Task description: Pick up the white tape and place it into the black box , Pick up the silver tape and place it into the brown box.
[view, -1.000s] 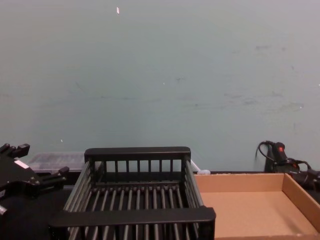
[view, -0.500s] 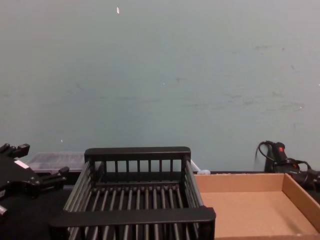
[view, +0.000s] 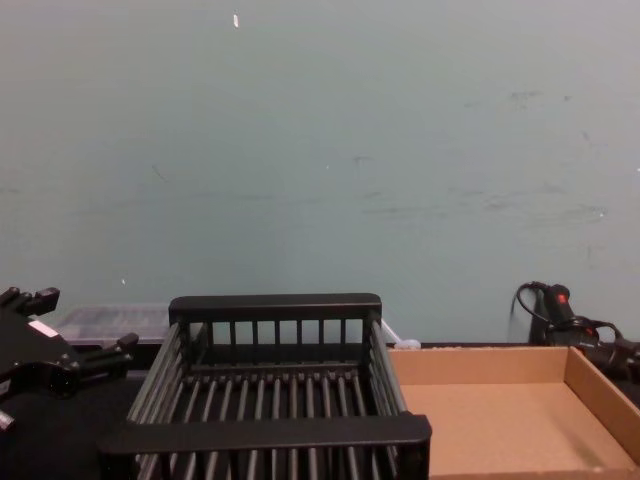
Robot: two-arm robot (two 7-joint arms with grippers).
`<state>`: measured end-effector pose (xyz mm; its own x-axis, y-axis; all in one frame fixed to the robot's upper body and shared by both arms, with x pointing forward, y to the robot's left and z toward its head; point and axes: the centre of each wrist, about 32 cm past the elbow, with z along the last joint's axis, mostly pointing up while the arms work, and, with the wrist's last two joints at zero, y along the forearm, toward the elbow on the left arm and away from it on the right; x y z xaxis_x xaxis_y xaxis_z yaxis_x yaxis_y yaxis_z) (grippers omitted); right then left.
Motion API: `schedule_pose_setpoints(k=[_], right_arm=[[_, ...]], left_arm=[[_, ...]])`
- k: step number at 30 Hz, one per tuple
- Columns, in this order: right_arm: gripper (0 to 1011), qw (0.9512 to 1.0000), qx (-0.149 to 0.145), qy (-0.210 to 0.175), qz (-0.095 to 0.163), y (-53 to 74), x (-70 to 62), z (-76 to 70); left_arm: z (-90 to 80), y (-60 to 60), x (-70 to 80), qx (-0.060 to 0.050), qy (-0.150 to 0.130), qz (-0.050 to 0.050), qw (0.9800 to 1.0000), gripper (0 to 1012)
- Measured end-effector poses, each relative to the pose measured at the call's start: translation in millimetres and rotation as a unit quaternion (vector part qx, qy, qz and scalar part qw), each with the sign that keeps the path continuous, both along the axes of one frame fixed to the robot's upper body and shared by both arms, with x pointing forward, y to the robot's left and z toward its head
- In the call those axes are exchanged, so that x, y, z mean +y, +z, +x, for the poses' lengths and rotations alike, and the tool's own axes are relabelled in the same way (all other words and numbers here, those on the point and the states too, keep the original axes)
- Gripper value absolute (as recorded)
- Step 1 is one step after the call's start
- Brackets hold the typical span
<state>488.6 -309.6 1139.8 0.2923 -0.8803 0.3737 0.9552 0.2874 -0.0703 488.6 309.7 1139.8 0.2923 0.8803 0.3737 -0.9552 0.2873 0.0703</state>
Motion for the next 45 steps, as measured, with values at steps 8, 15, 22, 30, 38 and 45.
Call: schedule_pose_setpoints(k=[8,15,22,30,38,45], right_arm=[[1002,1.0,0.0,0.0,0.0,0.0,-0.1,0.0],[1002,1.0,0.0,0.0,0.0,0.0,0.0,0.0],[1002,1.0,0.003,0.007,0.0,1.6,-0.9,-0.7],[1002,0.9996,0.012,0.025,0.005,11.2,-5.5,-7.8],[1002,0.9987,0.022,0.04,0.022,28.4,-9.9,-24.4],[1002,0.997,0.045,0.051,0.037,41.6,-15.6,-48.1]], left_arm=[[0.0,0.0,0.0,0.0,0.0,0.0,1.0,1001],[0.0,0.0,0.0,0.0,0.0,0.0,1.0,1001],[0.0,0.0,0.0,0.0,0.0,0.0,1.0,1002],[0.0,0.0,0.0,0.0,0.0,0.0,1.0,1001],[0.0,0.0,0.0,0.0,0.0,0.0,1.0,1002],[0.0,0.0,0.0,0.0,0.0,0.0,1.0,1001]])
